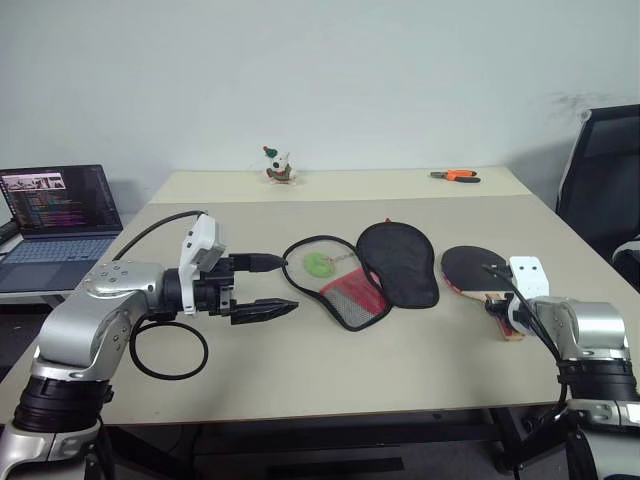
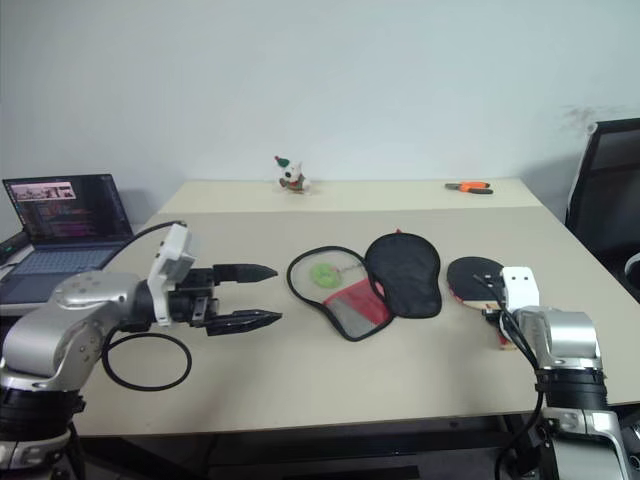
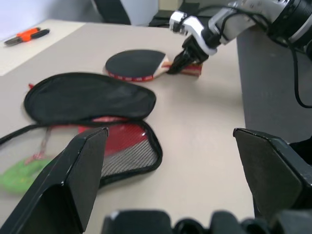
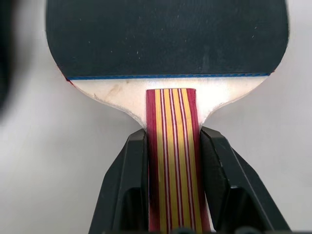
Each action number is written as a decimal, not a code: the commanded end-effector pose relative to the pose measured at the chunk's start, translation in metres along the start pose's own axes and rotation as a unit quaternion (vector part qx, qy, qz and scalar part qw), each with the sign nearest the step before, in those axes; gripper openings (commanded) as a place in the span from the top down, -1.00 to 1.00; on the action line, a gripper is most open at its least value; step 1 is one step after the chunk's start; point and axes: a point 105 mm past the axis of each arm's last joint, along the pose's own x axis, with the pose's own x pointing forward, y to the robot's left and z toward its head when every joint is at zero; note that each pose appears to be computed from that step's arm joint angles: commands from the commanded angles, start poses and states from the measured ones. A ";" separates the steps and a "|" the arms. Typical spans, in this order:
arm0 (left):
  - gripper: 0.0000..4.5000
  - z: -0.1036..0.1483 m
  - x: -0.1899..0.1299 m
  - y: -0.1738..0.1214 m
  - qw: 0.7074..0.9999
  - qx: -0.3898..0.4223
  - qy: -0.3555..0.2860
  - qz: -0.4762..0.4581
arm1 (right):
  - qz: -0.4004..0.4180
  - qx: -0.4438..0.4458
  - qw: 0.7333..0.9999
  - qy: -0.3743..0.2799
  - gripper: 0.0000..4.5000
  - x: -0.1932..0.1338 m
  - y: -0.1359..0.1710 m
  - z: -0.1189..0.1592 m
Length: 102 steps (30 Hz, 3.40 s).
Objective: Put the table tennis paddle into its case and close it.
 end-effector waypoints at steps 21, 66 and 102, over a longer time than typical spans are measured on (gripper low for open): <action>-1.00 0.017 0.000 -0.002 0.999 0.029 -0.017 0.024 | 0.125 -0.006 0.984 -0.129 0.52 0.022 0.145 0.077; -1.00 0.003 0.000 0.008 0.998 0.009 -0.002 0.059 | 0.169 -0.040 0.981 -0.090 -0.93 0.015 0.157 0.045; 0.98 -0.104 0.102 0.087 0.978 0.003 0.114 0.172 | 0.366 -0.249 0.883 -0.155 -1.00 -0.102 0.093 0.046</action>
